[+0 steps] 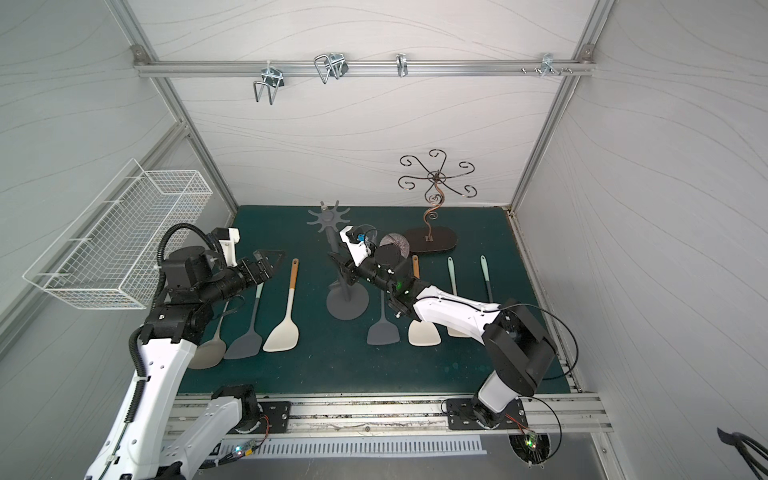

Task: Take the spatula off the kitchen utensil rack
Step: Adjust the rack at the center of the board.

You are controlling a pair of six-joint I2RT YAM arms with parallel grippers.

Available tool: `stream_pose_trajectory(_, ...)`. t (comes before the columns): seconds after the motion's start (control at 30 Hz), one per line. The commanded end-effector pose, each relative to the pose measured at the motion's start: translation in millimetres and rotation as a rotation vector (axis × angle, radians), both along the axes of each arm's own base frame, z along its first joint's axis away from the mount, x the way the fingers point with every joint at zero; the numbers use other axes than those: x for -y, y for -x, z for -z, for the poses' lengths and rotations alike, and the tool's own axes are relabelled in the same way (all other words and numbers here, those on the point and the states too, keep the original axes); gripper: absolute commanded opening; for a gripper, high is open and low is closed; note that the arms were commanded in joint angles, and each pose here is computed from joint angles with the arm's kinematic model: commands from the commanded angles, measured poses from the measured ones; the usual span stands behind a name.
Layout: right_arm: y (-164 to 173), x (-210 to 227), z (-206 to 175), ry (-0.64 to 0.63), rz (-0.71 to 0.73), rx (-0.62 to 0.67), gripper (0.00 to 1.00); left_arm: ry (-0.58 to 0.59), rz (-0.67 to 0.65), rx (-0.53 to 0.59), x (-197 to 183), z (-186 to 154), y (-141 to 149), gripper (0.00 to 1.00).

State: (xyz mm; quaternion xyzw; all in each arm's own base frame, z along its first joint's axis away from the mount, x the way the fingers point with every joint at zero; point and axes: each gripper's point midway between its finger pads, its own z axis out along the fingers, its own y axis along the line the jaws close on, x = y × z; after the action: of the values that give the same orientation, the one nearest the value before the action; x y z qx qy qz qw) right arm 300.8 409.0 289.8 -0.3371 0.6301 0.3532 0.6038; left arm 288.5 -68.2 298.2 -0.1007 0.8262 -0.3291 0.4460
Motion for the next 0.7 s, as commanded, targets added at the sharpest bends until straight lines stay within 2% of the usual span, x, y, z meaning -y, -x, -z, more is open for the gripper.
stream_pose_trajectory(0.0,-4.8,-1.9,-9.9,-0.002,0.025,0.068,0.38,-0.009,0.01,0.04,-0.5,-5.2,-4.3,0.99)
stream_pose_trajectory(0.4,2.5,-15.6,-5.1,0.071,-0.075,0.172,0.19,-0.002,0.013,0.028,0.2,2.3,-6.4,0.99)
stream_pose_trajectory(0.57,-1.1,-17.2,-8.3,0.075,-0.127,0.181,0.04,-0.001,0.016,0.03,0.7,2.5,-6.4,0.99)
stream_pose_trajectory(0.67,-4.0,-14.6,-12.2,0.062,-0.193,0.191,0.02,-0.001,0.019,0.028,1.1,4.3,-6.5,0.99)
